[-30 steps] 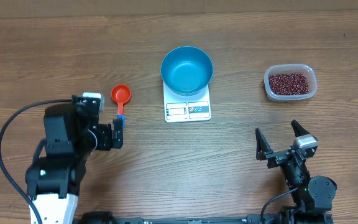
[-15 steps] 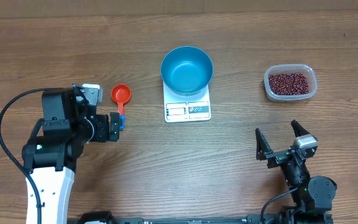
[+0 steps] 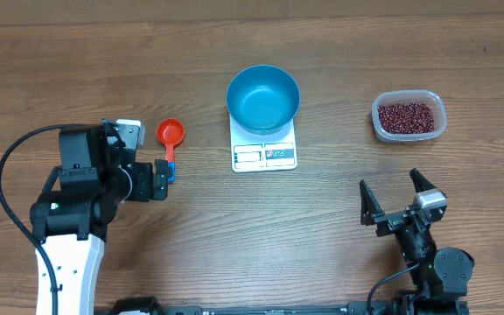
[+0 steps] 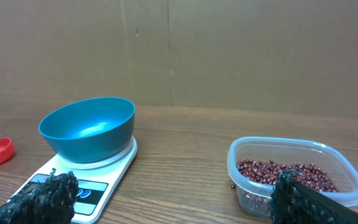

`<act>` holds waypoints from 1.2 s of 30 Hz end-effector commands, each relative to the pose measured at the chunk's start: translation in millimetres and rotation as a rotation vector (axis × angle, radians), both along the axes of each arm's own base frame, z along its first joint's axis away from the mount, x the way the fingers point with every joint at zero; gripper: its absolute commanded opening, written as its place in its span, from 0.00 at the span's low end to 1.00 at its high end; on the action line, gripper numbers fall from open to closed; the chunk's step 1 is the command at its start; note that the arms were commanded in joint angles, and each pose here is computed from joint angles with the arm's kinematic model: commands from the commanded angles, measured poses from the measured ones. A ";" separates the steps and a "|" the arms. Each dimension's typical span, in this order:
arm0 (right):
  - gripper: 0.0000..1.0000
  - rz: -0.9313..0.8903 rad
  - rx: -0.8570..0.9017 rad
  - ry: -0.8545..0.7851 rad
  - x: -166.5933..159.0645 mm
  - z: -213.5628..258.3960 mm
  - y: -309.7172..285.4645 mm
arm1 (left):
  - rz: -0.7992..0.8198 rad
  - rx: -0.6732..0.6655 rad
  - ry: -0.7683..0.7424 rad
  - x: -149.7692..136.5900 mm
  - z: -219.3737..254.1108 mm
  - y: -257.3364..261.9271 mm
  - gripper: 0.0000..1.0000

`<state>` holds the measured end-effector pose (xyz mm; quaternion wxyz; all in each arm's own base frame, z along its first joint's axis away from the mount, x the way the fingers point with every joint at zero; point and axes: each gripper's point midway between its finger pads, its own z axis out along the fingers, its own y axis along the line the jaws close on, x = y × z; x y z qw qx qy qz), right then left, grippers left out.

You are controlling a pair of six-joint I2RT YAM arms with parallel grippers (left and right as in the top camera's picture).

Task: Scoop item into bowl and weigh 150g on scale
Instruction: 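Raise the left arm and move the left gripper toward the red scoop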

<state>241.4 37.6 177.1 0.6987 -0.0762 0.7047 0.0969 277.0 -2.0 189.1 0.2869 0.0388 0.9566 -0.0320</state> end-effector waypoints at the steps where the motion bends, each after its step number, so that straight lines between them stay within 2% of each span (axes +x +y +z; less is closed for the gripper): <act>1: 1.00 0.010 -0.016 -0.011 -0.5 -1.2 1.8 | -0.020 0.006 -0.033 6.9 19.5 0.4 1.00; 13: 1.00 0.010 -0.016 -0.011 -0.5 -1.2 1.8 | -0.060 -0.010 0.046 16.1 29.8 -3.9 1.00; 23: 1.00 0.010 -0.016 -0.011 -0.5 -1.2 1.8 | -0.096 -0.045 0.038 21.3 33.5 -11.7 0.99; 36: 1.00 0.010 -0.016 -0.011 -0.5 -1.2 1.8 | -0.047 -0.077 0.026 19.5 41.2 10.6 0.99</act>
